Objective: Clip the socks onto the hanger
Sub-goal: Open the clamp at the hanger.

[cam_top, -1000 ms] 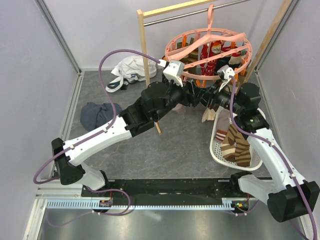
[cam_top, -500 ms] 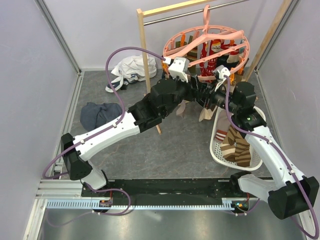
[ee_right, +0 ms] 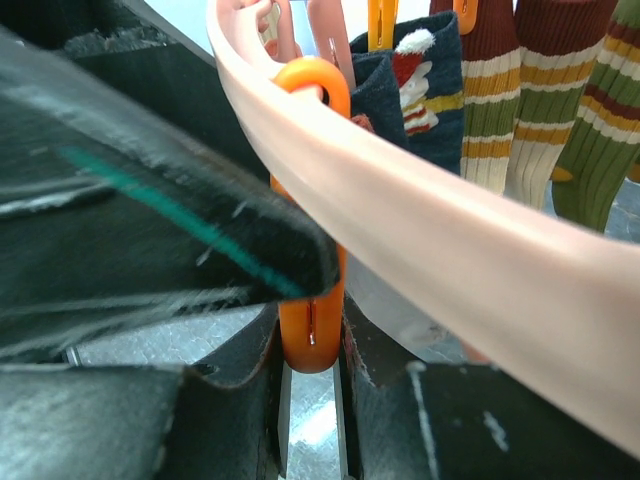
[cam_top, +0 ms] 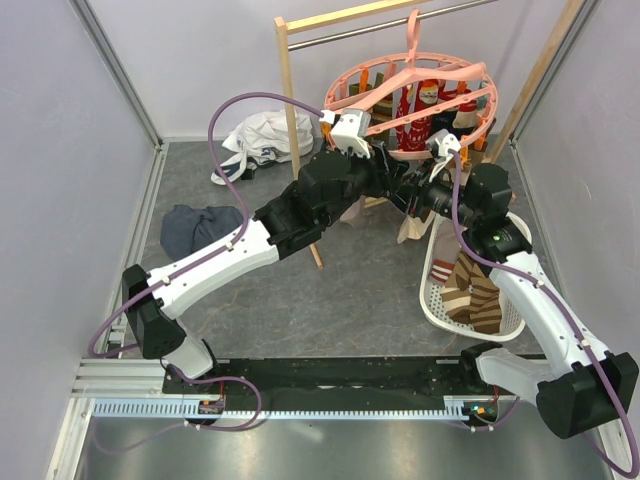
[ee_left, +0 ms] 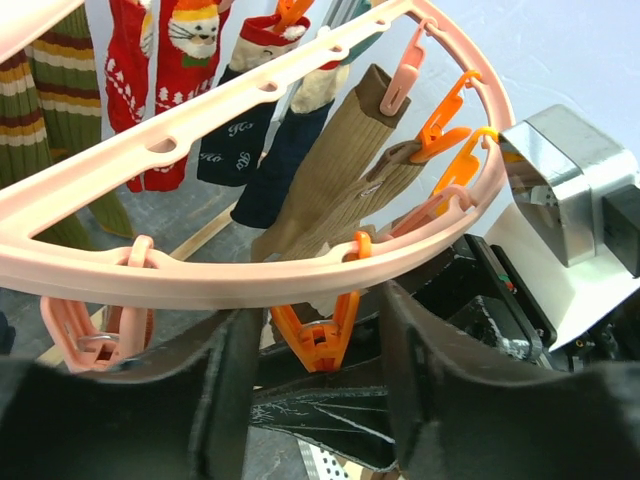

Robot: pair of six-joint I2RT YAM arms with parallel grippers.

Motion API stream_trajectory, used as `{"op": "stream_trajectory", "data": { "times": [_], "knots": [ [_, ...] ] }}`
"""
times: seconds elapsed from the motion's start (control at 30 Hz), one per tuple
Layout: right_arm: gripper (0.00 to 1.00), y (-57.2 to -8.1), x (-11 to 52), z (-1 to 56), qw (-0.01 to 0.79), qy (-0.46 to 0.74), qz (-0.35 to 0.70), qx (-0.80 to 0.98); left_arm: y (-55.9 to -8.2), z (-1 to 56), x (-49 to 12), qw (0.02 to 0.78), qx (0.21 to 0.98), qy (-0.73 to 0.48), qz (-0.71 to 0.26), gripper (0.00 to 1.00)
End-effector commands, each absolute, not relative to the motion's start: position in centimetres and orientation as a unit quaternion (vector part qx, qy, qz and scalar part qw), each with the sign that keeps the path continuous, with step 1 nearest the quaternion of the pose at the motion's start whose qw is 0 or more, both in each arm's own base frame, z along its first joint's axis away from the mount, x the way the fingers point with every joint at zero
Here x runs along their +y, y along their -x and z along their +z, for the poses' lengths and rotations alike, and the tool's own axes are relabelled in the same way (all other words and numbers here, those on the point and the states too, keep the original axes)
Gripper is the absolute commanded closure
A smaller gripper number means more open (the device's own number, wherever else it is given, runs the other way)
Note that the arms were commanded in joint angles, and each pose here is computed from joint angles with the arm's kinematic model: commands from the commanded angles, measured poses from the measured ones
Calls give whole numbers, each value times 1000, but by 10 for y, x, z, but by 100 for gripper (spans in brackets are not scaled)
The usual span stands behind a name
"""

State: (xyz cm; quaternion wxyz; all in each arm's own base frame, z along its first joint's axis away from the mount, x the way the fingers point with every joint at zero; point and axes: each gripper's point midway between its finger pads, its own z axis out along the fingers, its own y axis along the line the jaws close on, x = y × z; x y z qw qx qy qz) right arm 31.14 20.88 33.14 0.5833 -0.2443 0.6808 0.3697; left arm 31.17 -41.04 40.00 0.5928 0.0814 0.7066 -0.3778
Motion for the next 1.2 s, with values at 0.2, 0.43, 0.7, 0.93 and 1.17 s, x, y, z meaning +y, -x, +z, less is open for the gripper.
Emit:
{"op": "stream_trajectory", "data": {
  "times": [0.2,0.43,0.7,0.93,1.17],
  "knots": [
    [100,-308,214,338,587,248,381,670,-316,406,-412,594,694,-66,-402,67],
    [66,-314,198,330,578,200,349,710,-313,412,-406,608,680,-65,-405,94],
    [35,-296,155,324,562,127,264,773,-317,410,-401,623,671,-59,-396,97],
    [33,-259,102,275,496,47,158,853,-322,413,-398,639,666,-62,-380,97],
    [35,-245,59,217,443,-64,66,892,-323,415,-396,647,663,-66,-371,97]
  ]
}}
